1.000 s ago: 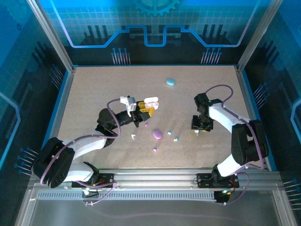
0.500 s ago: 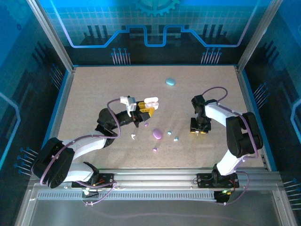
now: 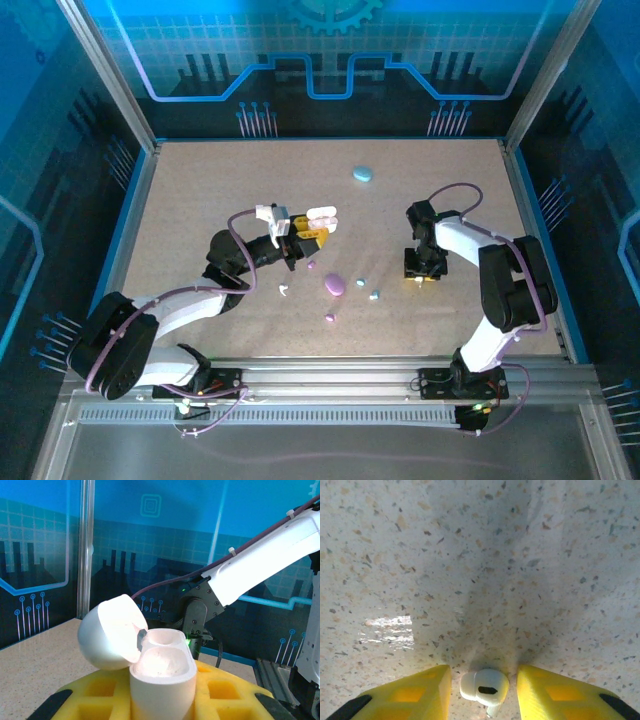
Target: Insert wireless bluetooth earbuds into charging case
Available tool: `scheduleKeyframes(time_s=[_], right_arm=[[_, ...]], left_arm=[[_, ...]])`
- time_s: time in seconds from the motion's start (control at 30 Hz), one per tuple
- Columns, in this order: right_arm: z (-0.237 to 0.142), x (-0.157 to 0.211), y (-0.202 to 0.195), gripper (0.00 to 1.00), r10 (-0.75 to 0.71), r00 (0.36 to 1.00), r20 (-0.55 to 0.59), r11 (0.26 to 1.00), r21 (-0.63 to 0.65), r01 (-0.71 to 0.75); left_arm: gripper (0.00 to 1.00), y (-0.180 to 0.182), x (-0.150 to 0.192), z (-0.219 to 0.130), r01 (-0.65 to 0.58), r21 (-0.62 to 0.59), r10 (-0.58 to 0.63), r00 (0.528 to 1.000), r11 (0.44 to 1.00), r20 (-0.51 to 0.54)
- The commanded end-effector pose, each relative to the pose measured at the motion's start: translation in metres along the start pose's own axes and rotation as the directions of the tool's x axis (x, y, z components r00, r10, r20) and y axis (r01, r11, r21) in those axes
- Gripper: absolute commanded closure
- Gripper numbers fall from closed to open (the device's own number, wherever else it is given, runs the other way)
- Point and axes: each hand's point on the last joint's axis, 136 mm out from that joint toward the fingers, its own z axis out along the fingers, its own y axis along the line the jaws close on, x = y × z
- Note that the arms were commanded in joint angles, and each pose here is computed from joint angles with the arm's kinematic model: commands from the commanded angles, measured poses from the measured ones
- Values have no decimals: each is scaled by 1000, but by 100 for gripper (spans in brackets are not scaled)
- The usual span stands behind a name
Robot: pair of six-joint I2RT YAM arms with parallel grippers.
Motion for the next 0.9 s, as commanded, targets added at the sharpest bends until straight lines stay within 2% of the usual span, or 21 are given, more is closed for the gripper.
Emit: scheduleKeyframes(time_s=[0.0, 0.27, 0.33, 0.87], right_arm=[[2, -5, 2, 63, 8, 1000, -4, 1000, -18, -8], [5, 4, 0, 64, 14, 999, -33, 1000, -13, -14], [6, 5, 2, 69, 16, 999, -37, 1000, -23, -17], [10, 13, 1, 65, 32, 998, -62, 999, -12, -33]], left_arm=[[83, -6, -11, 1, -41, 20, 40, 999, 999, 27], [83, -6, -10, 1, -38, 18, 38, 999, 999, 20], [83, -6, -9, 1, -36, 18, 35, 999, 999, 19], [83, -6, -9, 1, -35, 15, 35, 999, 999, 16]])
